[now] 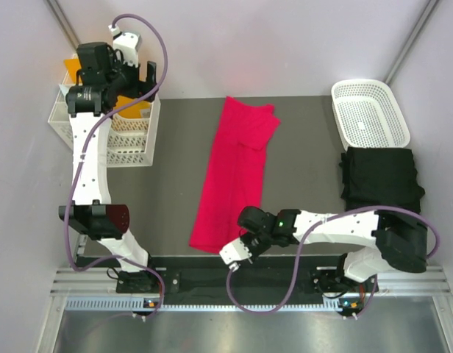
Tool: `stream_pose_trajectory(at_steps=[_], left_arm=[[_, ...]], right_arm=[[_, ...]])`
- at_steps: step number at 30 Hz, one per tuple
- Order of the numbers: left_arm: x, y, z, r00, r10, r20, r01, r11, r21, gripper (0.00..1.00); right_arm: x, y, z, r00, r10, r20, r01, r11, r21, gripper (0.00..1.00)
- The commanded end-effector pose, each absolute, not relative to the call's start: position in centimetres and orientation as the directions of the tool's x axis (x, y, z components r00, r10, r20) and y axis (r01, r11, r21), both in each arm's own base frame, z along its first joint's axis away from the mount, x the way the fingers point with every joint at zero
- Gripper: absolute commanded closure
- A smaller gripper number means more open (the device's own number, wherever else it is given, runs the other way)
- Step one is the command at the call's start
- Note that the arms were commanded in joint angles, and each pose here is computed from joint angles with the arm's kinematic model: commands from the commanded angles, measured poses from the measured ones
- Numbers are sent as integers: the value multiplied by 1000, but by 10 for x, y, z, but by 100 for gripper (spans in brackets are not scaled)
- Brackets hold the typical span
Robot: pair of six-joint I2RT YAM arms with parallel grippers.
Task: Fold and stack the t-shirts
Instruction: Fold the tshirt
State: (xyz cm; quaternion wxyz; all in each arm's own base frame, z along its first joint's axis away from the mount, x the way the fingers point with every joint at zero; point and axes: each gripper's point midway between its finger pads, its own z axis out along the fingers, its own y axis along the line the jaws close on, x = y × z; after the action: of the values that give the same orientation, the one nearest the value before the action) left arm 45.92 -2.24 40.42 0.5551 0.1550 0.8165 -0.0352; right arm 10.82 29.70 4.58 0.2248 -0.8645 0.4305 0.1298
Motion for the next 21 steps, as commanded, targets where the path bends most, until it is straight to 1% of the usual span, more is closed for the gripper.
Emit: stream_pose_trajectory(at_steps=[1, 5, 7, 8, 10, 11, 13, 14, 16, 17, 19, 21], left_arm=[[462, -26, 429, -265, 182, -947, 293, 951, 101, 1], [461, -28, 432, -260, 164, -952, 297, 951, 82, 1], [460, -30, 434, -256, 160, -953, 299, 951, 79, 1], [460, -29, 433, -258, 158, -953, 298, 952, 77, 1], [457, -30, 435, -255, 159, -954, 299, 951, 79, 1], [457, -29, 432, -263, 162, -951, 301, 950, 79, 1], [454, -29, 430, -263, 173, -949, 298, 950, 90, 1], [454, -28, 420, -285, 173, -943, 298, 951, 84, 1], [451, -27, 420, -276, 178, -945, 297, 950, 92, 1], [450, -27, 408, -300, 177, -937, 299, 950, 84, 1], [447, -27, 407, -297, 183, -937, 298, 950, 91, 1], [448, -25, 401, -306, 188, -933, 294, 951, 95, 1]], right_arm=[[79, 277, 42, 546, -709, -446, -832, -520, -191, 100], [69, 255, 32, 533, -729, -429, -839, -522, -154, 99], [67, 248, 27, 544, -732, -411, -831, -537, -143, 81], [65, 241, 25, 558, -731, -393, -821, -556, -131, 64], [66, 238, 26, 569, -728, -383, -813, -567, -130, 53], [68, 242, 33, 573, -723, -386, -811, -566, -145, 44], [69, 251, 46, 574, -711, -405, -811, -563, -160, 36], [71, 264, 62, 568, -699, -435, -815, -550, -181, 30], [71, 277, 78, 554, -690, -466, -824, -536, -185, 29], [71, 292, 92, 528, -687, -500, -838, -515, -178, 27], [72, 312, 109, 499, -679, -539, -854, -490, -173, 27], [72, 326, 108, 443, -698, -563, -883, -447, -141, 28]])
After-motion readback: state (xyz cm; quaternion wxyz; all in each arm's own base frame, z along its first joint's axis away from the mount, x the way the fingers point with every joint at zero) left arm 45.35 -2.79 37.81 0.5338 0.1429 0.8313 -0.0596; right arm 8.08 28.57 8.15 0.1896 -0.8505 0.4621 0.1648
